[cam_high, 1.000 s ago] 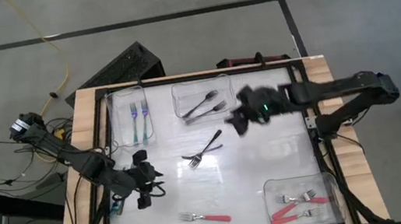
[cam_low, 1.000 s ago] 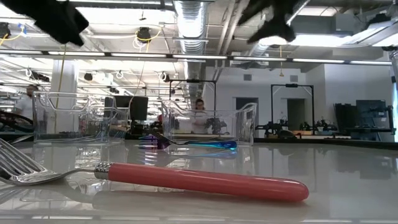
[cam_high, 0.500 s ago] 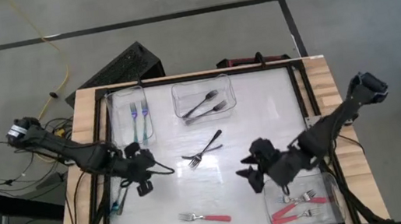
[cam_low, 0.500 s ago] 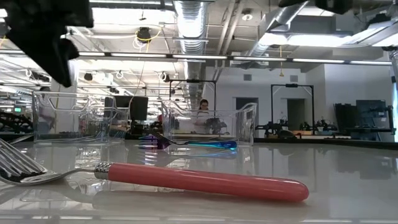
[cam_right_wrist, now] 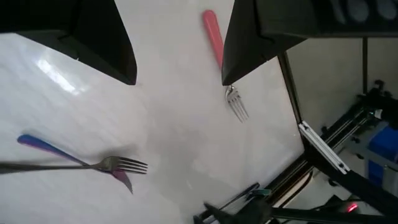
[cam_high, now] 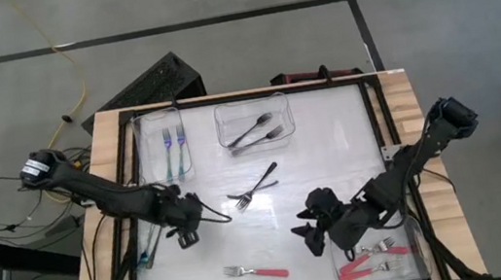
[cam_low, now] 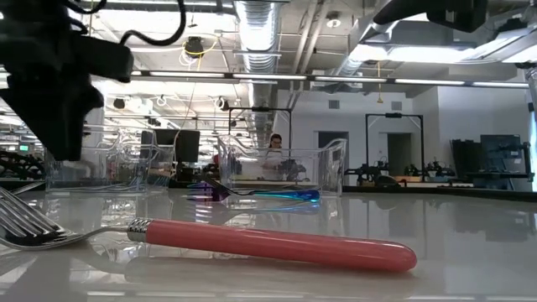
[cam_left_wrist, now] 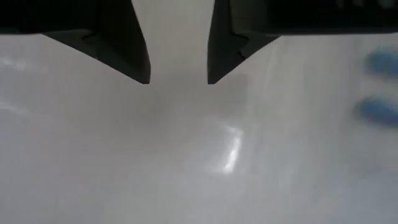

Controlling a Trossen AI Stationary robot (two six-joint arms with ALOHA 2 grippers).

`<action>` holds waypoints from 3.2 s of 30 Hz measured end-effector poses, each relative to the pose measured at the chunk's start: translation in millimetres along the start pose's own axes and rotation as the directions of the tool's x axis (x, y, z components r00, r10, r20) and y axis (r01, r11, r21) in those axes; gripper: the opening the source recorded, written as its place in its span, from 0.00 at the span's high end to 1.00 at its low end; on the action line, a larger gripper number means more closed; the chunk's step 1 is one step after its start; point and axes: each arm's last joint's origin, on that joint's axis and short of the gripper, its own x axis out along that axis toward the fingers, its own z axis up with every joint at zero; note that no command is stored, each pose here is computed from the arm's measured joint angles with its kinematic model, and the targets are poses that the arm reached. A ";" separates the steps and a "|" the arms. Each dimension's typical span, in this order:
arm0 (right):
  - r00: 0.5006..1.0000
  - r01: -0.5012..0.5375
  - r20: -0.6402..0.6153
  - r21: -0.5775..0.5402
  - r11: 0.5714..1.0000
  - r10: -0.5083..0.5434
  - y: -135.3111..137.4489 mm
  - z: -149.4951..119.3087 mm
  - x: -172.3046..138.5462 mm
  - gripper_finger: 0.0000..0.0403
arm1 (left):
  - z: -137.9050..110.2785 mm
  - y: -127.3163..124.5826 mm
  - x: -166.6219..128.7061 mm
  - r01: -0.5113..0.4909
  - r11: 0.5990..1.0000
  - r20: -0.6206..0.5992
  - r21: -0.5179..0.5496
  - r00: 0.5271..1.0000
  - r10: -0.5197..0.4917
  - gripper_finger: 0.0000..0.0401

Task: Sort silverware by color (type)
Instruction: Put the black fork into the top right transparent bin

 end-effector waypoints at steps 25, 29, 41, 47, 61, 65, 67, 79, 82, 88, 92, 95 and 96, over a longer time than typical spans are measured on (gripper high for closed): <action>0.984 -0.071 -0.178 -0.285 0.956 0.020 -20.2 17.3 -52.2 0.35 | 82.6 -39.0 68.2 0.302 0.920 0.286 -0.248 0.931 -0.228 0.39; 0.982 -0.069 -0.191 -0.312 0.948 0.009 -25.4 17.0 -67.0 0.35 | 96.2 -49.7 74.6 0.239 0.937 0.239 -0.255 0.955 -0.178 0.41; 0.981 -0.039 -0.191 -0.364 0.931 -0.033 -33.2 14.5 -81.8 0.35 | 123.9 -68.7 100.0 0.092 0.959 0.117 -0.267 0.991 -0.063 0.42; 0.979 -0.039 -0.200 -0.372 0.927 -0.039 -33.4 11.8 -83.4 0.35 | 126.4 -62.5 106.5 0.057 0.959 0.067 -0.278 0.997 -0.040 0.52; 0.975 -0.033 -0.215 -0.386 0.922 -0.055 -35.0 9.8 -84.5 0.35 | 126.5 -62.9 100.3 0.105 0.974 0.031 -0.203 0.994 -0.101 0.79; 0.975 -0.033 -0.215 -0.385 0.922 -0.055 -35.0 9.9 -84.4 0.35 | 128.5 -61.5 80.0 0.132 0.970 0.047 -0.202 0.991 -0.125 0.79; 0.975 -0.031 -0.214 -0.385 0.922 -0.056 -35.2 10.2 -84.2 0.35 | 130.9 -58.2 66.8 0.128 0.970 0.077 -0.205 0.990 -0.114 0.77; 0.984 -0.040 -0.174 -0.359 0.932 -0.025 -31.2 12.3 -83.3 0.35 | 147.4 -31.9 -17.9 0.190 0.965 0.328 -0.181 0.937 -0.123 0.77; 0.984 -0.031 -0.174 -0.319 0.947 -0.027 -31.4 12.2 -83.3 0.35 | 154.5 -19.0 -27.2 0.183 0.969 0.358 -0.168 0.927 -0.113 0.77; 0.986 -0.032 -0.166 -0.232 0.972 -0.007 -29.0 11.7 -84.1 0.35 | 172.1 8.9 -26.7 0.198 0.963 0.344 -0.184 0.930 -0.126 0.77; 0.990 -0.048 -0.140 -0.207 0.977 0.019 -25.0 8.7 -87.4 0.35 | 176.3 9.4 -27.6 0.236 0.957 0.362 -0.168 0.918 -0.163 0.77; 0.994 -0.045 -0.111 -0.204 0.978 0.022 -23.4 6.0 -90.3 0.35 | 179.5 2.6 -31.2 0.284 0.949 0.414 -0.139 0.887 -0.205 0.77; 0.995 -0.041 -0.101 -0.204 0.978 0.021 -23.2 5.1 -91.1 0.35 | 181.0 0.4 -32.6 0.300 0.945 0.435 -0.126 0.873 -0.219 0.77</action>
